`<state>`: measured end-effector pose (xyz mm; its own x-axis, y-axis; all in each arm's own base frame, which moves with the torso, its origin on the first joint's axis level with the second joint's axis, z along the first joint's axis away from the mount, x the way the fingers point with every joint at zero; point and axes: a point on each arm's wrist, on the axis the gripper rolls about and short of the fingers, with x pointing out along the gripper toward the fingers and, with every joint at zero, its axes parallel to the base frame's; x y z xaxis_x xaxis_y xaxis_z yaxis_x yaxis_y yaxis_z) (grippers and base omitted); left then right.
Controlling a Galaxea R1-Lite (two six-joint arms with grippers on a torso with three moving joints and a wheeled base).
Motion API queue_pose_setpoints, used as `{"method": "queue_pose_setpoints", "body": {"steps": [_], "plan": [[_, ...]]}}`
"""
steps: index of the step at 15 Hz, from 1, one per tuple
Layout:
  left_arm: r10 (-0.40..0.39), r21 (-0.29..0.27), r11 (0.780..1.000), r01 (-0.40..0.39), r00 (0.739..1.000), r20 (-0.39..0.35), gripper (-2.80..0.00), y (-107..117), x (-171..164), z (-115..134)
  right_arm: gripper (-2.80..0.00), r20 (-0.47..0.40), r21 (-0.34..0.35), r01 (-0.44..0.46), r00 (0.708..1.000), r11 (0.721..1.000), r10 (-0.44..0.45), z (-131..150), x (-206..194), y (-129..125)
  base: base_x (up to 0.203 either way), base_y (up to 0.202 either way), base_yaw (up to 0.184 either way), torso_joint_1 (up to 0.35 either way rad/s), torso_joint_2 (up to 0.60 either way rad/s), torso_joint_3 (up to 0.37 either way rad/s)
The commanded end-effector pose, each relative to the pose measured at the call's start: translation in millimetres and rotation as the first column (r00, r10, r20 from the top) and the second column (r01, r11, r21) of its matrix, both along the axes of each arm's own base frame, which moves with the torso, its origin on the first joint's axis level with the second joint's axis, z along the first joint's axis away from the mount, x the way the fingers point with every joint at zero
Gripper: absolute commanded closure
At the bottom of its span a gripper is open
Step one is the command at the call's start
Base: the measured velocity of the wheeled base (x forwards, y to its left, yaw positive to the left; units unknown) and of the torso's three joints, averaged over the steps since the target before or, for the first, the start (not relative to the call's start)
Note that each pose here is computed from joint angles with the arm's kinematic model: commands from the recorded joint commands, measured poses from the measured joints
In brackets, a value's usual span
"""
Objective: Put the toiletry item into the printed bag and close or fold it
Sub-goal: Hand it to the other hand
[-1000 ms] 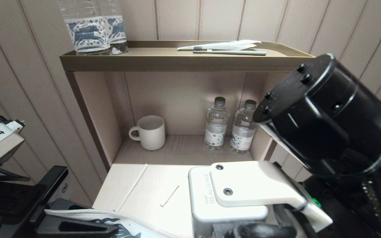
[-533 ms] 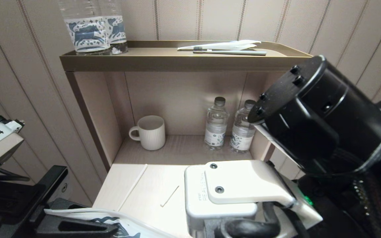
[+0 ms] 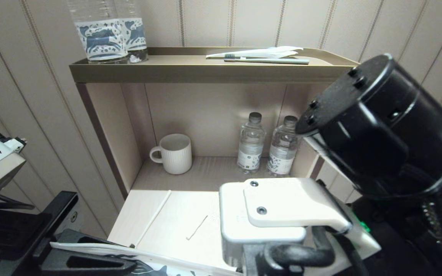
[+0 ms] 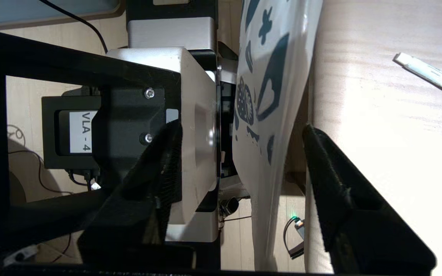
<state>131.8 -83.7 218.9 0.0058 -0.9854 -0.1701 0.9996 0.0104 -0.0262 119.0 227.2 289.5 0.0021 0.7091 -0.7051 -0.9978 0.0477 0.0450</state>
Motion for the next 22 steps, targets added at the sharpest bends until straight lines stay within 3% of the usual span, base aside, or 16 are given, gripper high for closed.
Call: {"method": "queue_pose_setpoints", "body": {"steps": [1,8,12,14,19,22], "plan": [[-0.006,-0.004,1.0,0.006,1.0,0.002,0.0,0.2,-0.7,1.0,-2.8,0.017,0.035,0.028,0.999,0.999,-0.029,10.4,-0.6,-16.6,0.0,0.0,0.0,0.0,0.0,0.0],[0.027,-0.007,1.0,-0.027,0.999,-0.025,0.0,-1.9,4.4,9.2,-2.8,0.03,0.168,0.184,0.981,0.968,-0.192,29.1,4.5,-80.2,0.0,0.0,0.0,0.0,0.0,0.0],[0.107,-0.015,0.994,-0.109,0.988,-0.113,0.0,-4.9,12.4,24.3,-2.8,0.002,0.298,0.276,0.957,0.914,-0.29,16.3,13.4,-104.9,0.0,0.0,0.0,0.0,0.0,0.0],[0.124,-0.009,0.992,-0.126,0.986,-0.114,0.0,-5.7,14.6,24.4,-2.8,-0.015,0.347,0.299,0.949,0.889,-0.314,13.2,12.1,-115.7,0.0,0.0,0.0,0.0,0.0,0.0],[0.136,-0.007,0.99,-0.138,0.984,-0.111,0.0,-5.9,15.3,24.6,-2.8,-0.021,0.379,0.326,0.939,0.866,-0.344,-9.6,-3.7,-141.9,0.0,0.0,0.0,0.0,0.0,0.0],[0.146,-0.002,0.989,-0.147,0.983,-0.116,0.0,-6.9,17.9,24.5,-2.8,-0.036,0.361,0.359,0.927,0.861,-0.372,-23.8,-6.2,-148.5,0.0,0.0,0.0,0.0,0.0,0.0]]}}
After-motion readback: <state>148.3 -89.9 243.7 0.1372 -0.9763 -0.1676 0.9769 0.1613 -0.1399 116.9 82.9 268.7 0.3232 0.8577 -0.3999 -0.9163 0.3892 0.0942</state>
